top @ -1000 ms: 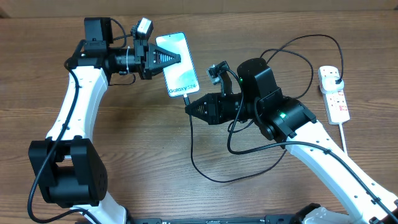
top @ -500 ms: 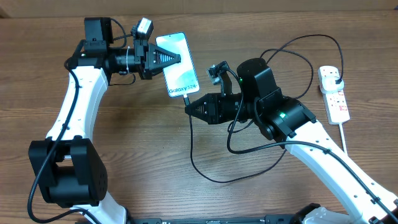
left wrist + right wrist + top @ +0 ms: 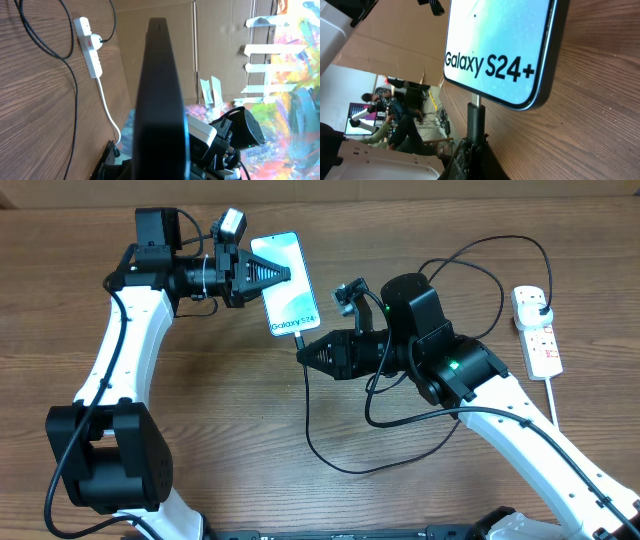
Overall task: Plug charger to phone and switch on socket
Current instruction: 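Push the plug up into the phone's port with the right gripper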
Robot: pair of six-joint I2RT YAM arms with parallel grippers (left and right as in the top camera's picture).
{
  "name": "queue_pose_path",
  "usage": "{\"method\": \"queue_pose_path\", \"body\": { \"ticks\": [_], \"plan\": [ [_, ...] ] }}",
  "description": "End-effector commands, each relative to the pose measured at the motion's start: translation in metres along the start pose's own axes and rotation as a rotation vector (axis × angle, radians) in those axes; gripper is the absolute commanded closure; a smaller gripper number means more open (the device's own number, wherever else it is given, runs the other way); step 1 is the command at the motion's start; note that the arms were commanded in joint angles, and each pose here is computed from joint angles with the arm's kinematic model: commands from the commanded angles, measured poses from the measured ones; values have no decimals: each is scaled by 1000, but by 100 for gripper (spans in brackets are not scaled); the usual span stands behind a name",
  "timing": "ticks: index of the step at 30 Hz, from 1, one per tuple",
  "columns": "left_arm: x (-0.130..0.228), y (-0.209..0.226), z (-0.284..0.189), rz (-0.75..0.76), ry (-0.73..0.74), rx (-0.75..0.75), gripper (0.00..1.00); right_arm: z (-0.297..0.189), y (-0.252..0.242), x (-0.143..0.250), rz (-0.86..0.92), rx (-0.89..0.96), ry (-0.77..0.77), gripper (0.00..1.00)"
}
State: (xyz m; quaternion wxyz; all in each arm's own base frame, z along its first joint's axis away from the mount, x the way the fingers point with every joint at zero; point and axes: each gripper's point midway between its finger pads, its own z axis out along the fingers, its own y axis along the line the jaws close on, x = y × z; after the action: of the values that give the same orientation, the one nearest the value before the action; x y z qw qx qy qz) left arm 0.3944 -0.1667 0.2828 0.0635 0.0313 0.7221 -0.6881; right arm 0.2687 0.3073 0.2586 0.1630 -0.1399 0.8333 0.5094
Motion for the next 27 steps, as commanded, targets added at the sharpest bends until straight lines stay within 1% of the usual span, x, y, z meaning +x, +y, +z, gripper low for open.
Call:
{"method": "queue_pose_path", "body": {
  "ticks": [1, 11, 20, 27],
  "plan": [
    [9, -13, 4, 34, 47, 61, 96, -1, -1, -9, 7, 12, -36, 96],
    [9, -13, 4, 34, 47, 61, 96, -6, -7, -24, 11, 23, -91, 96],
    [12, -13, 10, 34, 62, 63, 96, 9, -23, -27, 28, 30, -73, 96],
    [13, -14, 12, 37, 69, 65, 96, 4, -25, -37, 19, 25, -103, 96]
  ]
}}
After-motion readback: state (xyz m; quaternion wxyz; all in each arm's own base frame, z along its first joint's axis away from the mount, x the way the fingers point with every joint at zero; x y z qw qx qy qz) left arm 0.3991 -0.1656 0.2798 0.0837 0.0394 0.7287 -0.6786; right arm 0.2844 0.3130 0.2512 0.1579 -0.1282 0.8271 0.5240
